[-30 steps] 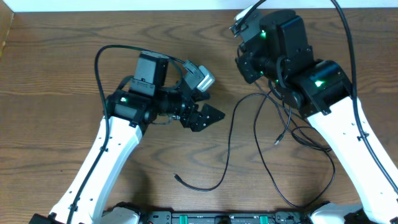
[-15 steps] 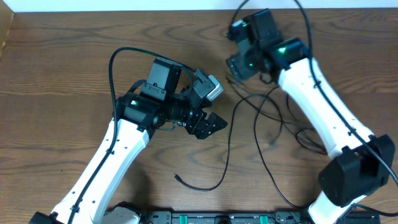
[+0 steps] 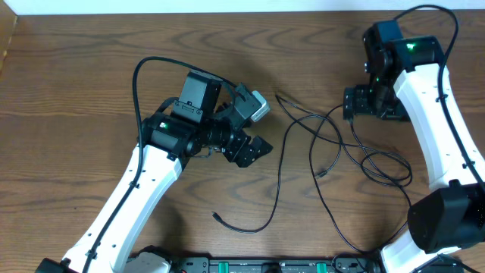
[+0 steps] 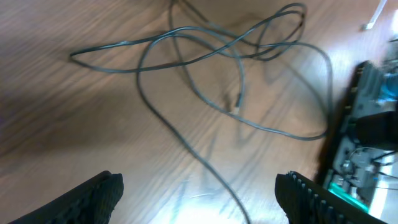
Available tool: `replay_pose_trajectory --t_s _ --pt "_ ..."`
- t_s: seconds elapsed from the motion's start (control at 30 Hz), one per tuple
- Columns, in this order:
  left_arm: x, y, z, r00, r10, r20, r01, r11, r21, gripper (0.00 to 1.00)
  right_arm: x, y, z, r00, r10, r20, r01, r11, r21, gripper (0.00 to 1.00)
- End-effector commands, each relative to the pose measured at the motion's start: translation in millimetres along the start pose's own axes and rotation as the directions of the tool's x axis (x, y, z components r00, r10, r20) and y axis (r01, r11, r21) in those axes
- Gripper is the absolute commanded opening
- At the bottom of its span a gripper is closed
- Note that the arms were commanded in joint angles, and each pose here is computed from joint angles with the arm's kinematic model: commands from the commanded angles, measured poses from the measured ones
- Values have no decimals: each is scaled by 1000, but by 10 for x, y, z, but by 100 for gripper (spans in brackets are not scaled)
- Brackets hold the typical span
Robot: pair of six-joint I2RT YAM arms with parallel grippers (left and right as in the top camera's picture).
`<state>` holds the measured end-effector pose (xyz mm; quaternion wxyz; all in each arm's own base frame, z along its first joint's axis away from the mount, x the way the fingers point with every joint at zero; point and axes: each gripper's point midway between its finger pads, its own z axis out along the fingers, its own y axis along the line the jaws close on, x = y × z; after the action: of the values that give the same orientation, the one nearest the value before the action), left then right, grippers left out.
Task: Untangle cables
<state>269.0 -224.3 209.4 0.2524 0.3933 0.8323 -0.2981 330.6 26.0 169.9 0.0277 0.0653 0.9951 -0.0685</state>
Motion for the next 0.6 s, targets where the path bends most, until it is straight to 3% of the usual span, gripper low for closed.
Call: replay_pose_trajectory --t_s 0.0,0.1,0.17,0.37,0.5,0.57 --pt "40 169 -23 999 23 -30 -26 994 -104 84 86 -250 -184 990 133 51 -138 985 108 99" --pt "47 195 -25 998 51 -38 -55 992 -117 84 99 -712 -403 944 262 200 -315 899 305 99" --pt "35 212 -21 997 70 -37 -74 990 -124 84 131 -920 -532 889 346 299 -441 824 356 99" --pt "39 432 39 996 68 -62 -79 975 -210 84 327 -1092 -514 668 596 446 -735 623 269 99" --pt "83 524 165 995 51 -87 -68 976 -209 84 607 -1115 -189 475 735 483 -877 436 199 99" --pt "107 561 228 994 43 -98 -63 977 -204 84 705 -1039 51 425 782 456 -904 396 163 99"
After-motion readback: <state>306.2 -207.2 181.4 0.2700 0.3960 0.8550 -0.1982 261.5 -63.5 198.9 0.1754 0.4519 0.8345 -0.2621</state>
